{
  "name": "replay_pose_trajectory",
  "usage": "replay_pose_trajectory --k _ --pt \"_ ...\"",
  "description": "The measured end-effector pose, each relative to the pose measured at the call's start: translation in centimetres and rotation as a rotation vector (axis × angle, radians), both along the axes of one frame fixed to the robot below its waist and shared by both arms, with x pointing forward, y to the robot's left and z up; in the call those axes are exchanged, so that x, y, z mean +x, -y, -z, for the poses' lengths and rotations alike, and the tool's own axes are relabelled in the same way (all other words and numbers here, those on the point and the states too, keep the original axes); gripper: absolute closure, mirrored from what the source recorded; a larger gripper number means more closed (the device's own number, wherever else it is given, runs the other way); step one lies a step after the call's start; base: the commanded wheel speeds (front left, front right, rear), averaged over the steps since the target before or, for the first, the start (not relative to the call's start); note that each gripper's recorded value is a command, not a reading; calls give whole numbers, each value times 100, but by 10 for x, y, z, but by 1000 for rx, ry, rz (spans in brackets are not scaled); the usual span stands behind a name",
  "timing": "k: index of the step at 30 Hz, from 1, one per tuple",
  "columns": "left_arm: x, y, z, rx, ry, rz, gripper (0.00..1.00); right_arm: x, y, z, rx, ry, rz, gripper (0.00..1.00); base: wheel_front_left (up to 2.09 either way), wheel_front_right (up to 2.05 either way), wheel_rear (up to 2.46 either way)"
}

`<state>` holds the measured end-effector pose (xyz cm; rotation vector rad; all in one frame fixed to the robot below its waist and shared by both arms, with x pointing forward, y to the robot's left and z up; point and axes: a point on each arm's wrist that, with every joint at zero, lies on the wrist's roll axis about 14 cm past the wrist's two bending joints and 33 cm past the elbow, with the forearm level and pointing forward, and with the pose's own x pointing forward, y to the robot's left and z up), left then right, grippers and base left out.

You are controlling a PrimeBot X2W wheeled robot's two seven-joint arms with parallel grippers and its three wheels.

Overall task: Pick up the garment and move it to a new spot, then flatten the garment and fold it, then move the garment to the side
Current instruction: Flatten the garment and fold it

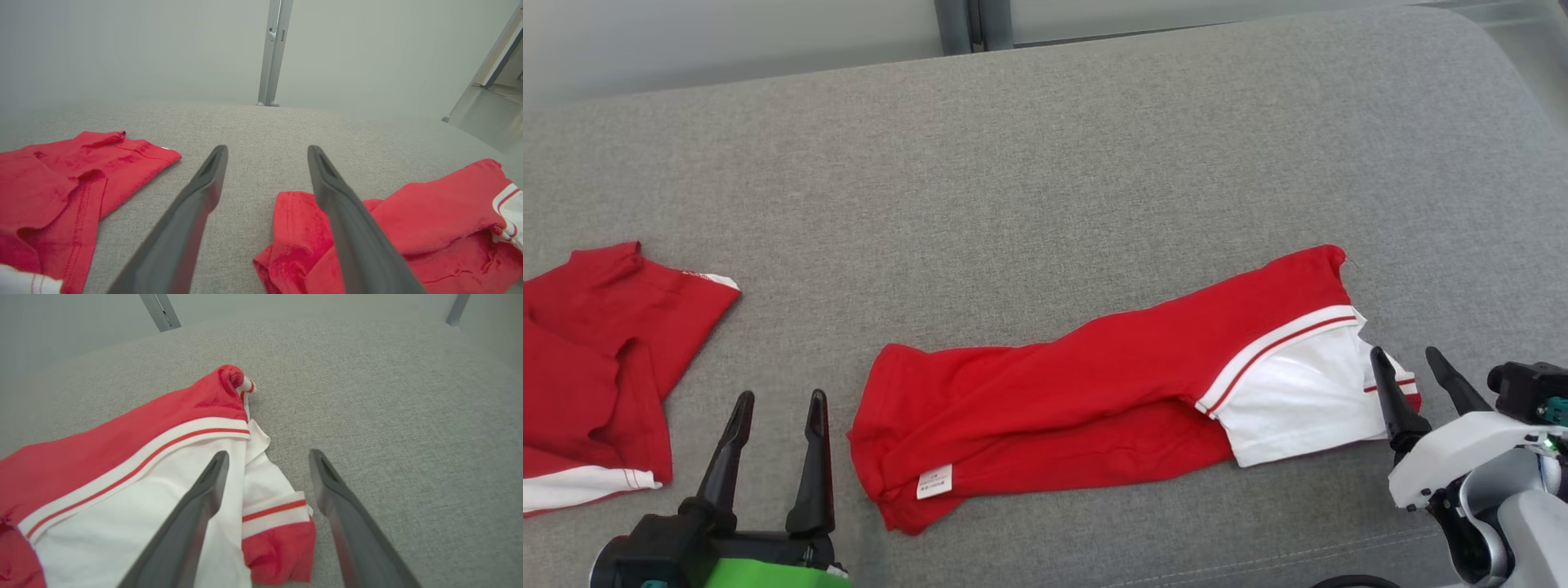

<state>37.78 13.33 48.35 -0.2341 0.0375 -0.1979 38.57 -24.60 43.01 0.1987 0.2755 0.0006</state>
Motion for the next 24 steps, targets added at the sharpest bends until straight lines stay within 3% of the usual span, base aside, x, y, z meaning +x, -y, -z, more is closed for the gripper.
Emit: replay_pose_trajectory --k 15,24 --pt "-12 -27 15 30 -14 -85 0 34 -23 42 -92 -298 -193 0 0 0 0" --pt "-16 -37 21 33 -30 -119 0 32 -23 59 -9 -476 -222 0 0 0 0"
